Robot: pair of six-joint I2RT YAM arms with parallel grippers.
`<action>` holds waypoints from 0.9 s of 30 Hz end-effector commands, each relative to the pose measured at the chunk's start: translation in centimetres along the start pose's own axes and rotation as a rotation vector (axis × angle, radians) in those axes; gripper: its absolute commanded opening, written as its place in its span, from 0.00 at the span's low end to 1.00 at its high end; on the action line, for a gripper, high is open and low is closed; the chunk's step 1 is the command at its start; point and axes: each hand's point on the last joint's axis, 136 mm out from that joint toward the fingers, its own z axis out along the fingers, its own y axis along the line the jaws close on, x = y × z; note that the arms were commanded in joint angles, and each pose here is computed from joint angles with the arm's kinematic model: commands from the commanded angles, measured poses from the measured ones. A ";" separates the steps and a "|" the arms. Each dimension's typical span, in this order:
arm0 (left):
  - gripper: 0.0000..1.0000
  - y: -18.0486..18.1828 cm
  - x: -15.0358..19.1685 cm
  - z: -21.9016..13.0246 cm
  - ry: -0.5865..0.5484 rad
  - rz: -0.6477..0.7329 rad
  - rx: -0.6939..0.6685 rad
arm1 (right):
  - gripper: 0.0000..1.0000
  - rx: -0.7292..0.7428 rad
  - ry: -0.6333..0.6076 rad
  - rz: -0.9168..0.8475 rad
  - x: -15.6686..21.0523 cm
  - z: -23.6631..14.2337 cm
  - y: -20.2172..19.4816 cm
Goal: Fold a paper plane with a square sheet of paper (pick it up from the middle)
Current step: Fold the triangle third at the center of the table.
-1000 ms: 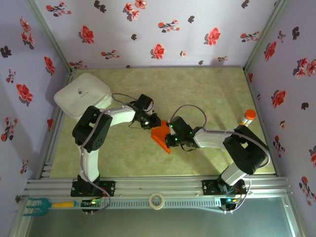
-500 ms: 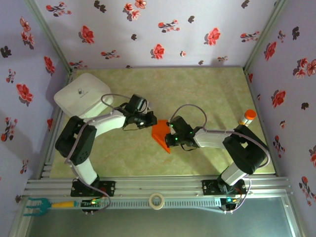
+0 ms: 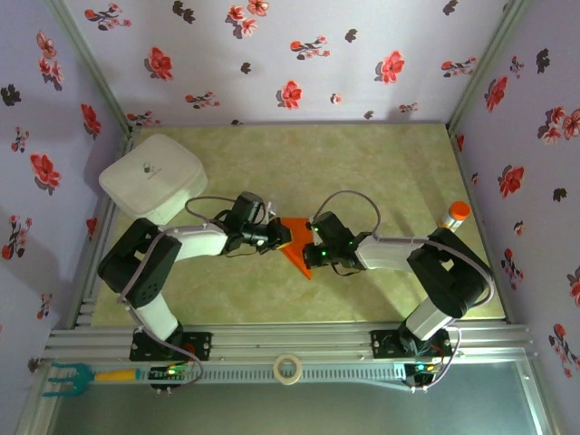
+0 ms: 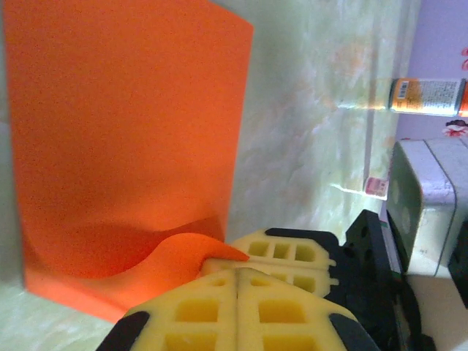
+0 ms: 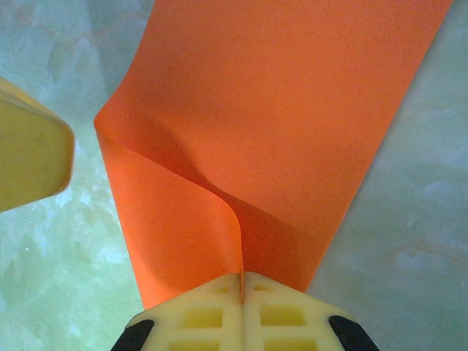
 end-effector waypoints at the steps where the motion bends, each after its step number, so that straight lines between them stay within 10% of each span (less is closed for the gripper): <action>1: 0.00 0.1 0.7 0.8 0.027 -0.022 0.029 | 0.05 0.038 0.043 0.023 1.4 0.6 -1.4; 27: 0.00 4.5 3.2 2.7 0.101 -0.077 -0.081 | 0.05 0.044 0.046 0.022 1.5 0.5 -1.5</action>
